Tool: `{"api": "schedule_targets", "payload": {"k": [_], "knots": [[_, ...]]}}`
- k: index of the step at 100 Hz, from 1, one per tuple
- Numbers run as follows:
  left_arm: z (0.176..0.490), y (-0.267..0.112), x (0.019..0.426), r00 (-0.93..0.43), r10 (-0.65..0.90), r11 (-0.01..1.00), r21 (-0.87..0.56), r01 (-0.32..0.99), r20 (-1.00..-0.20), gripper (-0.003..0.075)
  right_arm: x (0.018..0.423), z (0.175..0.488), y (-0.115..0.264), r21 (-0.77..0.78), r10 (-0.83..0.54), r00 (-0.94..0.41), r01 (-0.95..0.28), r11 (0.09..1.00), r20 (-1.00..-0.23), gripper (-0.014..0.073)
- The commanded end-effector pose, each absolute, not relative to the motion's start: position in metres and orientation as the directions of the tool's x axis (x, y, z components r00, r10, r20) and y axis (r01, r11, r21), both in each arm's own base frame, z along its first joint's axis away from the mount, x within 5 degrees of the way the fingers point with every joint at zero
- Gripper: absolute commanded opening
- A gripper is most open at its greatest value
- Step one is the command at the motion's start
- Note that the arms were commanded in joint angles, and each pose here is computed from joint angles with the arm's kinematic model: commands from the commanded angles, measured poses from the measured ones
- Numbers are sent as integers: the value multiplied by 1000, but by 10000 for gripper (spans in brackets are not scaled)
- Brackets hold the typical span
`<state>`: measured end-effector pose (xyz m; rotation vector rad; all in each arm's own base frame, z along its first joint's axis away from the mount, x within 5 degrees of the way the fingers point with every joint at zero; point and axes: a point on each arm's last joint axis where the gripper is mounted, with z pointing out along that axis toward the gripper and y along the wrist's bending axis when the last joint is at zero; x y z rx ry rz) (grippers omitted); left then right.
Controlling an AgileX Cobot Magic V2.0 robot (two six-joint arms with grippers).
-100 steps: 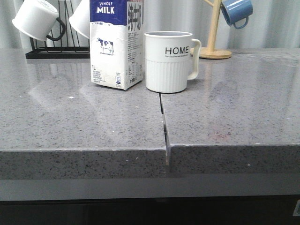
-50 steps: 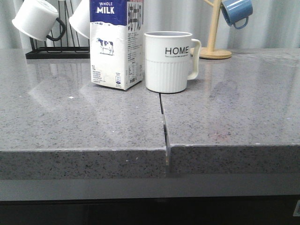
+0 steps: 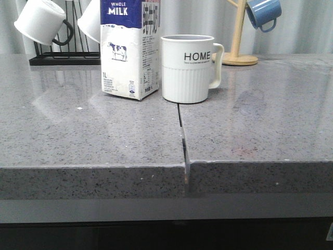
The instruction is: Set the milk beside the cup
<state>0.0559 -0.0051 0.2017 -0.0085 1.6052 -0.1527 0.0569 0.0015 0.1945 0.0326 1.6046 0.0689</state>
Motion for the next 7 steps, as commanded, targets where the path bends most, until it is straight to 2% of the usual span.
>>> {"api": "schedule_targets", "payload": {"k": [1, 7], "knots": [[197, -5, 55, 29, -118, 988, -114, 100, -993, -21, 54, 210, 1, 54, 55, 95, -20, 998, -994, -37], [197, -5, 55, 29, -118, 988, -114, 100, -993, -21, 54, 210, 1, 54, 55, 95, -20, 998, -994, -37]]}}
